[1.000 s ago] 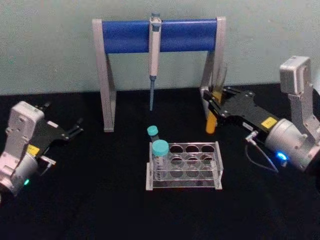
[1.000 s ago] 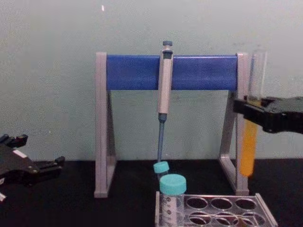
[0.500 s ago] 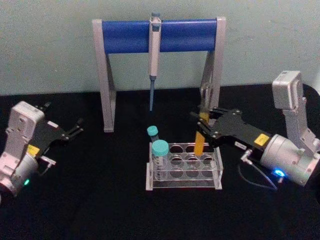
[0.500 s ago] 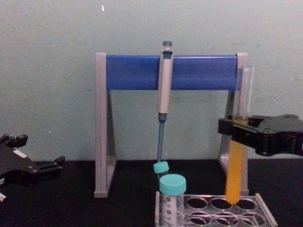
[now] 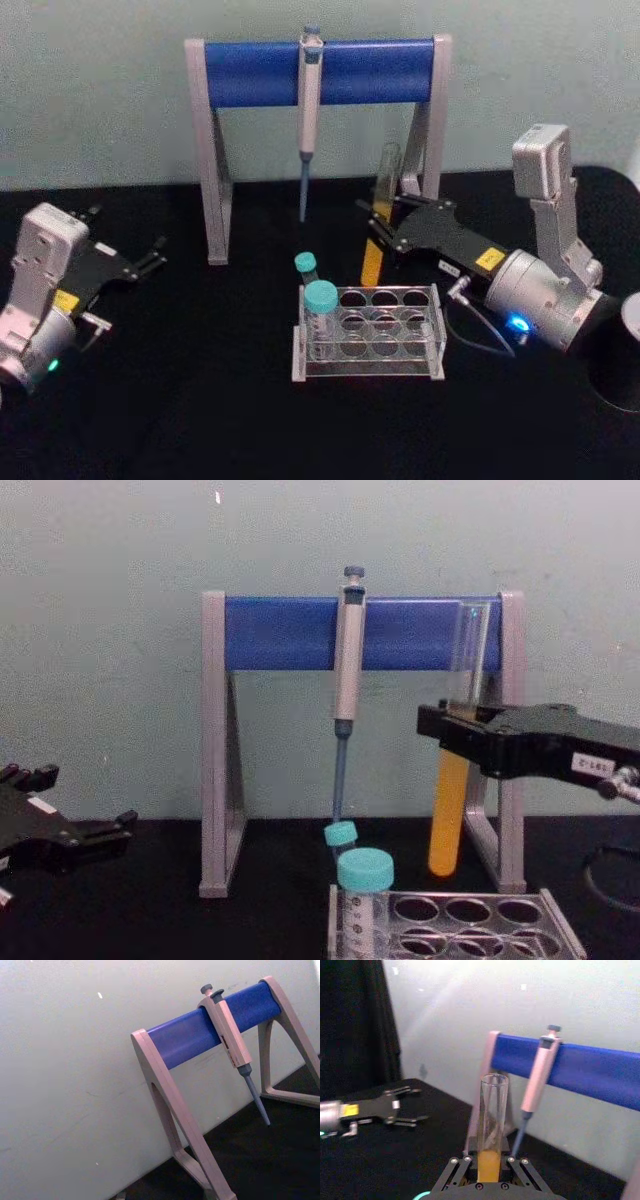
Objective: Pick up the test tube from the test tube rack, shake it, then place it back into the test tube rack.
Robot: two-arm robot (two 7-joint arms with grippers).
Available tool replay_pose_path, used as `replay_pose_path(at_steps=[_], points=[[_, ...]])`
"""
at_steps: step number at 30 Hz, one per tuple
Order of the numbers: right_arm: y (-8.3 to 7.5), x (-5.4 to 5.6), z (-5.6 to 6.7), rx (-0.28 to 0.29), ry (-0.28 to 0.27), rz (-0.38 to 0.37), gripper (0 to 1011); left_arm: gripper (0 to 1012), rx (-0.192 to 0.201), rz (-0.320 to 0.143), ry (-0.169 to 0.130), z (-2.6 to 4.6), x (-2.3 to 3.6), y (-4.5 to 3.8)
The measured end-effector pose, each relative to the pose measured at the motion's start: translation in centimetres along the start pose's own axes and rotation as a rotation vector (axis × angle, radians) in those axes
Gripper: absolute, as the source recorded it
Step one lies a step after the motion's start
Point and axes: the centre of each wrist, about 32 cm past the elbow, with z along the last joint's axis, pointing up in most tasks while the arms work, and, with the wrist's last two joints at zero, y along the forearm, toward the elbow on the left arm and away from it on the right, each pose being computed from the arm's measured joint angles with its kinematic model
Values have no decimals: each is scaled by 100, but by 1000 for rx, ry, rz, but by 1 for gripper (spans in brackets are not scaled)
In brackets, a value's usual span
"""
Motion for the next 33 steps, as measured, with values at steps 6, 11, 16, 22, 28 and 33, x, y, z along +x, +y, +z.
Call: replay_pose_path(at_steps=[6, 11, 16, 22, 28, 33], points=[[-12, 47, 12, 4, -18, -66, 232, 1001, 0, 0, 0, 0, 0, 0], [-49, 64, 12, -1, -25, -95, 232, 1001, 0, 0, 0, 0, 0, 0], [-90, 82, 21, -6, -36, -116, 232, 1001, 0, 0, 0, 0, 0, 0], [-159, 107, 27, -23, -51, -142, 232, 1001, 0, 0, 0, 0, 0, 0], [-234, 118, 38, -43, -69, -151, 232, 1001, 0, 0, 0, 0, 0, 0], [-313, 105, 50, -61, -86, -133, 232, 1001, 0, 0, 0, 0, 0, 0]])
